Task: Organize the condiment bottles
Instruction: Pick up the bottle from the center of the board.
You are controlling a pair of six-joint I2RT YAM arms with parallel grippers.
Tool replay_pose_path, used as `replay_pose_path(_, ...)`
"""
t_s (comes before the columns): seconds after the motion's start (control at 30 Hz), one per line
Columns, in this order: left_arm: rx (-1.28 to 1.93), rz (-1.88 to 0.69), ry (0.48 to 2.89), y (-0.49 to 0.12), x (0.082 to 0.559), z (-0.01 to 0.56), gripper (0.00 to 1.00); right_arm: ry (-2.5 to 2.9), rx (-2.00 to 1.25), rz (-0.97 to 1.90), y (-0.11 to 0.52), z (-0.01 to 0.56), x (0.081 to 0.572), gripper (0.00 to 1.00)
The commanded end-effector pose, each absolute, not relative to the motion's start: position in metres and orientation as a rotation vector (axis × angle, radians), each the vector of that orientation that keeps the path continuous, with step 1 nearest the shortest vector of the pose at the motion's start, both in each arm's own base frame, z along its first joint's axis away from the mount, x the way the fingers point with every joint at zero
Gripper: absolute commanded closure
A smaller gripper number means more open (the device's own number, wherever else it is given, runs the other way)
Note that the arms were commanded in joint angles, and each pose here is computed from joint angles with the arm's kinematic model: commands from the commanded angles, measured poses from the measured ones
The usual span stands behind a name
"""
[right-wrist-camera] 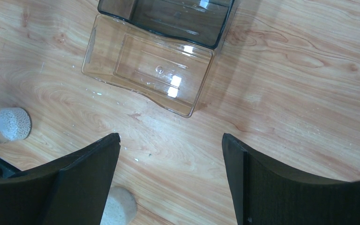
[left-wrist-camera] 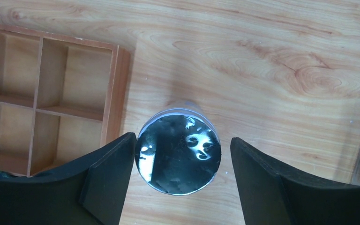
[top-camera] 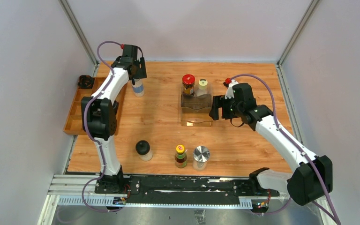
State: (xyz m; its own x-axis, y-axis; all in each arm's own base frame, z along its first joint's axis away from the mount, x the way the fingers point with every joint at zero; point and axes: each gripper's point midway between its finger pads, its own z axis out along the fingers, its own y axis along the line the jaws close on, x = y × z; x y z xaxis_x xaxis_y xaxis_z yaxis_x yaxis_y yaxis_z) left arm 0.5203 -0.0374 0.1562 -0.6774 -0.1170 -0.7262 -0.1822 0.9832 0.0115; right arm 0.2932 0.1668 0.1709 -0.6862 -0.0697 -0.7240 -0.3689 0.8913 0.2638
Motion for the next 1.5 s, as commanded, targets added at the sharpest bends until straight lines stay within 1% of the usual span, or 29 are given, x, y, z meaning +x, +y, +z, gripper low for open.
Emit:
replay_pose_path(0.0, -0.215, 0.112, 2.306, -0.034, 0.523, 0.162, 0.23, 2.304, -0.345, 0.516, 0.170, 0.163, 0.289, 0.15)
replay_pose_path(0.23, -0.205, 0.053, 2.325, -0.043, 0.516, 0.165, 0.35, 2.303, -0.344, 0.528, 0.171, 0.163, 0.288, 0.15)
replay_pose_path(0.5, -0.178, -0.025, 2.339, -0.053, 0.502, 0.174, 0.39, 2.310, -0.338, 0.542, 0.172, 0.159, 0.284, 0.16)
replay_pose_path(0.93, -0.068, -0.138, 2.319, -0.073, 0.469, 0.221, 0.38, 2.287, -0.321, 0.561, 0.170, 0.167, 0.277, 0.16)
replay_pose_path(1.47, 0.130, -0.191, 2.218, -0.131, 0.434, 0.302, 0.35, 2.235, -0.303, 0.544, 0.158, 0.195, 0.261, 0.16)
